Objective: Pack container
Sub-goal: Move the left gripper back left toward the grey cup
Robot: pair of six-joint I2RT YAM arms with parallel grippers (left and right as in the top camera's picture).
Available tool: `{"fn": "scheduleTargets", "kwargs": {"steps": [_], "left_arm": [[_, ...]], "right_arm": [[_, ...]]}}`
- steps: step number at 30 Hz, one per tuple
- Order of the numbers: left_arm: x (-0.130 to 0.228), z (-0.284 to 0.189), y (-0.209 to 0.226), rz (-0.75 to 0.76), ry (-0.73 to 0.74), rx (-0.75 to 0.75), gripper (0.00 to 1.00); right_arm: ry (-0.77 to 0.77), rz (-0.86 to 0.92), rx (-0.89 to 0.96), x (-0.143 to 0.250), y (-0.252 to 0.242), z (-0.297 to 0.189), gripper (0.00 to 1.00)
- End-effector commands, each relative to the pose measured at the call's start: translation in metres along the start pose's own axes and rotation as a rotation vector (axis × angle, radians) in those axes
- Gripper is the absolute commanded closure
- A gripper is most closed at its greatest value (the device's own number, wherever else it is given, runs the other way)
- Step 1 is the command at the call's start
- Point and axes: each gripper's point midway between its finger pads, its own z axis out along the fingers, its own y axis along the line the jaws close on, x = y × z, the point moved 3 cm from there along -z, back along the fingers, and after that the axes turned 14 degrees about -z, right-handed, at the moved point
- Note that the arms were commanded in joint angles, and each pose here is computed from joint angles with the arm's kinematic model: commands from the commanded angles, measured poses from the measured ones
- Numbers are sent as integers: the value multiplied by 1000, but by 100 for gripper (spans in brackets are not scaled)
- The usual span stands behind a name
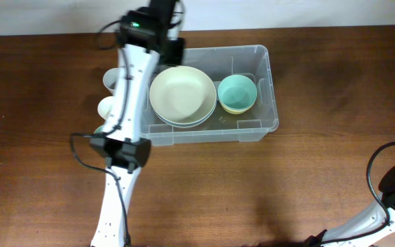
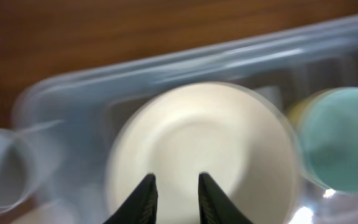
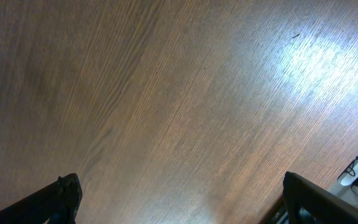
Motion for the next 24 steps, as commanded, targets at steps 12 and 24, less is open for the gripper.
{"fn": "scheduleTargets", "kwargs": {"steps": [12, 24], "left_arm": [[-41, -76, 185, -317, -143, -128, 0], [-23, -36, 229, -378, 24, -93, 0]], "right_arm": [[-5, -2, 8, 1, 0, -2, 1], [-5, -2, 8, 1, 0, -2, 1]]}}
